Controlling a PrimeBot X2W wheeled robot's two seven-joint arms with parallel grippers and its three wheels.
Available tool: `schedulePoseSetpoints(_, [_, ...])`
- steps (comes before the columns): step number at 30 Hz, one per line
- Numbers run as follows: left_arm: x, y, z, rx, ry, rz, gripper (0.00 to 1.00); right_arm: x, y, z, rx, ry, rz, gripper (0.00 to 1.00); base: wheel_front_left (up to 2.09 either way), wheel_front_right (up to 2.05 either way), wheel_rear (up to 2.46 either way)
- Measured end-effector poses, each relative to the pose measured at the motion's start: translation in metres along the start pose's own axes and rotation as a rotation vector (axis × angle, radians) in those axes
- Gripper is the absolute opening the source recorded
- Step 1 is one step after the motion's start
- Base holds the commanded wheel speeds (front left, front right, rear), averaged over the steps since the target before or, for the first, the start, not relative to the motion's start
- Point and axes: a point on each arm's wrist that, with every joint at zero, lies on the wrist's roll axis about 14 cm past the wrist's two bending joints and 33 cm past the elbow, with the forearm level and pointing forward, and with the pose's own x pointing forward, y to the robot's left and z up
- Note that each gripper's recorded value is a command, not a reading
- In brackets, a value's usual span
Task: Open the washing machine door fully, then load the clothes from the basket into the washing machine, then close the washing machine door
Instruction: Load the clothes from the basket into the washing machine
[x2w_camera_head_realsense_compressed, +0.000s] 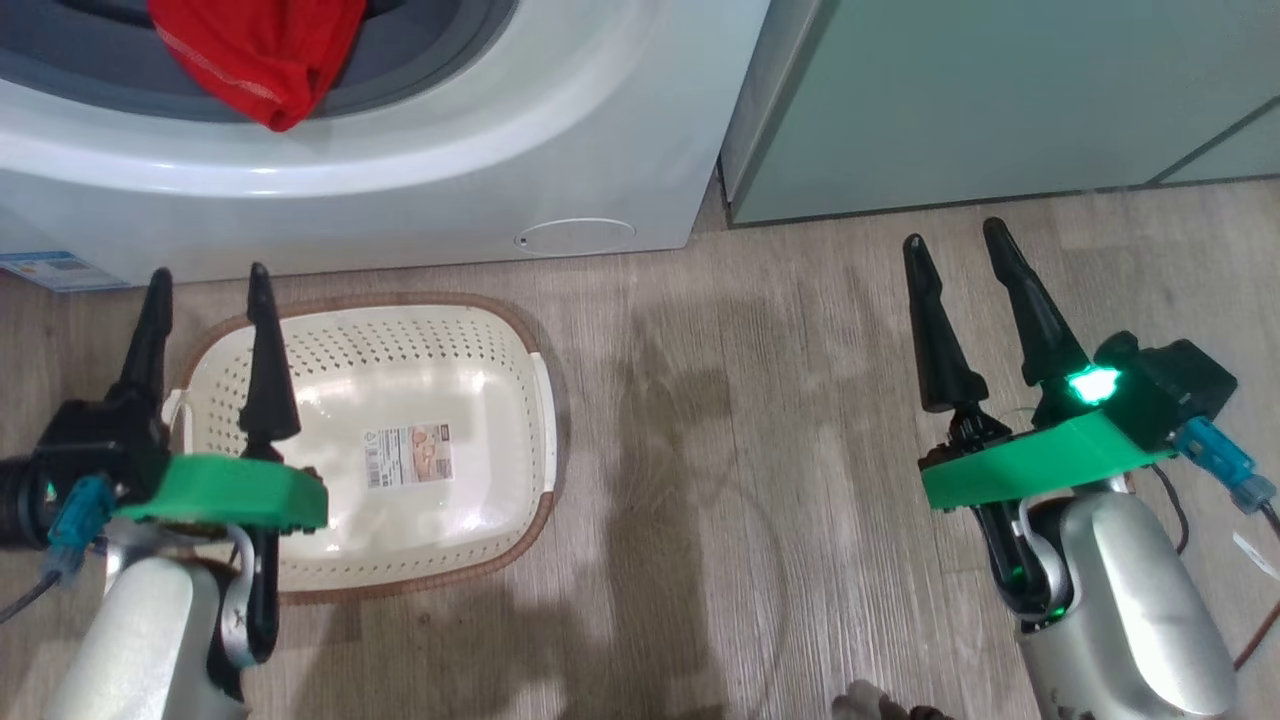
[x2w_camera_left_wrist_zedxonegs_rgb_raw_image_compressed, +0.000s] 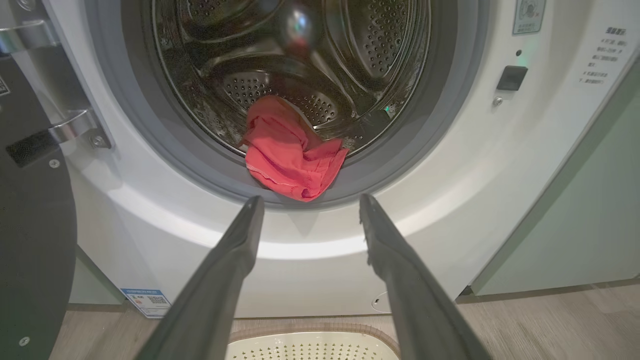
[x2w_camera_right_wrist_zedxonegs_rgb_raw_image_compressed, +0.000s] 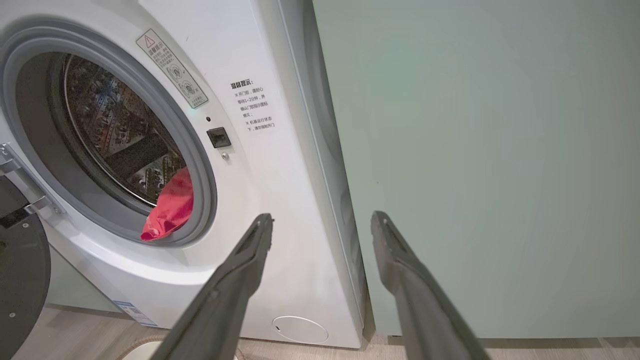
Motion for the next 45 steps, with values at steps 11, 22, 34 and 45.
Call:
schedulePoseSetpoints(11, [-0.004, 0.001, -0.005, 0.006, 0.018, 0.000, 1.00, 0.000, 0.002, 0.002, 0.001, -0.006, 0.004, 1.00, 0.00, 0.00, 0.00])
schedulePoseSetpoints(22, [0.023, -0.009, -0.011, -0.011, 0.052, -0.049, 1.00, 0.003, -0.001, -0.006, 0.001, 0.011, 0.001, 1.00, 0.00, 0.00, 0.00])
schedulePoseSetpoints(34, [0.139, -0.019, -0.037, -0.017, 0.263, -0.138, 1.00, 0.009, -0.012, -0.012, 0.049, 0.019, -0.027, 1.00, 0.00, 0.00, 0.00])
schedulePoseSetpoints(45, [0.188, -0.002, -0.096, 0.032, 0.588, -0.092, 1.00, -0.001, -0.035, -0.018, 0.078, 0.045, -0.104, 1.00, 0.00, 0.00, 0.00])
